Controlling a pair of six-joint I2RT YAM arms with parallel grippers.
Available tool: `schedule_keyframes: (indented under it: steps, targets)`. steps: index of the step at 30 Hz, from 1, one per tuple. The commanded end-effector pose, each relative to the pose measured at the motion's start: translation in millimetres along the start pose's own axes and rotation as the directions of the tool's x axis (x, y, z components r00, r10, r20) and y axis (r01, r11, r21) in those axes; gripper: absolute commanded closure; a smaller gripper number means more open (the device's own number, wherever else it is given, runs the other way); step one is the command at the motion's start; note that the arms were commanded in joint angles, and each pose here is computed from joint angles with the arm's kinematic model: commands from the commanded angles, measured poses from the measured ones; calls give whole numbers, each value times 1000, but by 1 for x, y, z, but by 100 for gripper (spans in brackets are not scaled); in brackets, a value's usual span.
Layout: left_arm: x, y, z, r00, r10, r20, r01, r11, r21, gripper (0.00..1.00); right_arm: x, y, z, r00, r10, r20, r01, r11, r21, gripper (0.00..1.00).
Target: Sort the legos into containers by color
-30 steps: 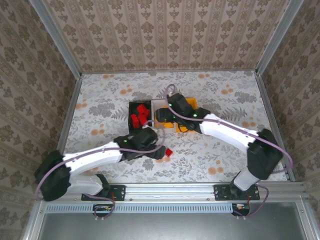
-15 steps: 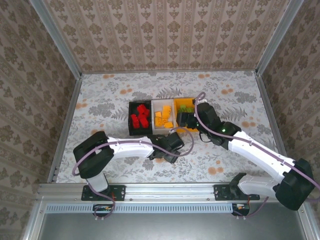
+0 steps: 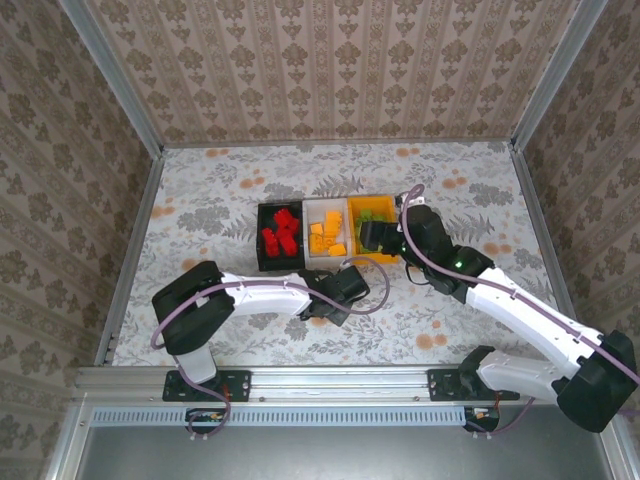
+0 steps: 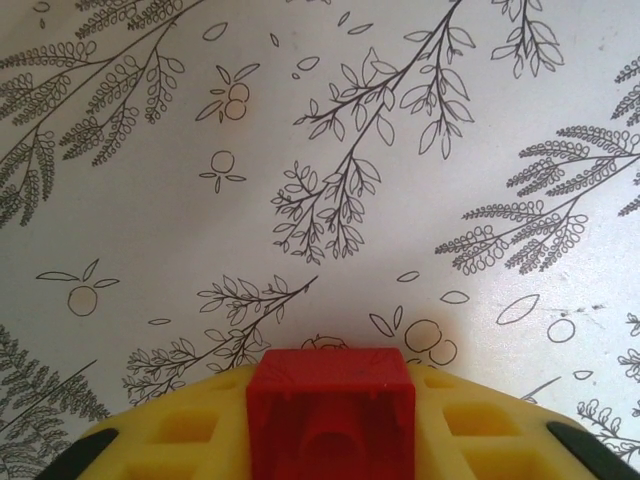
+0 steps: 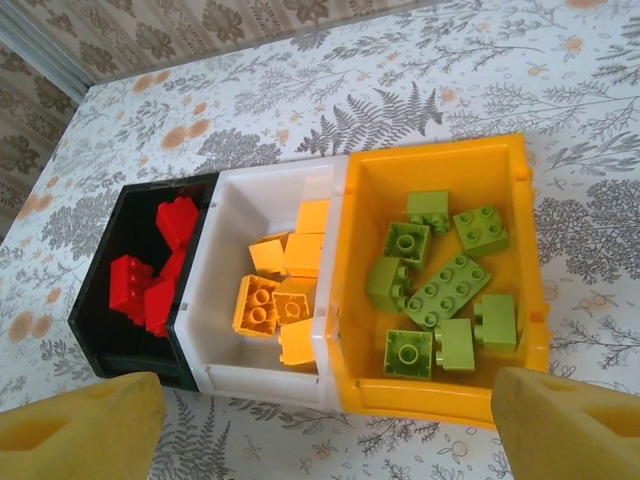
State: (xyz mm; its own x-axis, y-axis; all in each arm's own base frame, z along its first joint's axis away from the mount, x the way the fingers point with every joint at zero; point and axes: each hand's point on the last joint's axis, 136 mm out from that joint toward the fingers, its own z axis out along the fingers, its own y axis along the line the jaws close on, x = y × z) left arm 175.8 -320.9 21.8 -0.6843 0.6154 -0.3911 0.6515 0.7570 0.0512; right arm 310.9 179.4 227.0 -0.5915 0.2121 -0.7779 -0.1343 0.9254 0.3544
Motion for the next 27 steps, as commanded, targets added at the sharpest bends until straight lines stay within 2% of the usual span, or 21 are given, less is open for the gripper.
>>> schedule_keyframes:
  steps: [1,6,12,17,22,24,27]
  targets:
    - [-6,6,-18,999,-14,41,14,1000,-14,71,0,-15,-5,1000,23,15,-24,999,48,14]
    - [-14,44,-57,986,-95,136,102,994,-47,72,4,-27,-7,999,46,22,-47,997,67,13]
    - [-45,119,-102,918,-272,289,292,956,-27,69,15,-35,-2,998,68,5,-68,995,77,13]
    - [-79,184,-97,849,-406,338,431,903,4,68,19,-38,0,997,76,-7,-75,994,84,13]
    - [-106,217,-75,835,-444,325,474,881,-13,67,20,-40,-2,997,77,-11,-75,993,88,13]
    - [-108,225,-62,837,-458,299,487,873,-27,61,21,-40,-3,997,78,-13,-77,993,85,12]
    - [-114,230,-58,832,-470,295,499,866,-27,27,21,-40,-5,997,78,-17,-76,993,86,10]
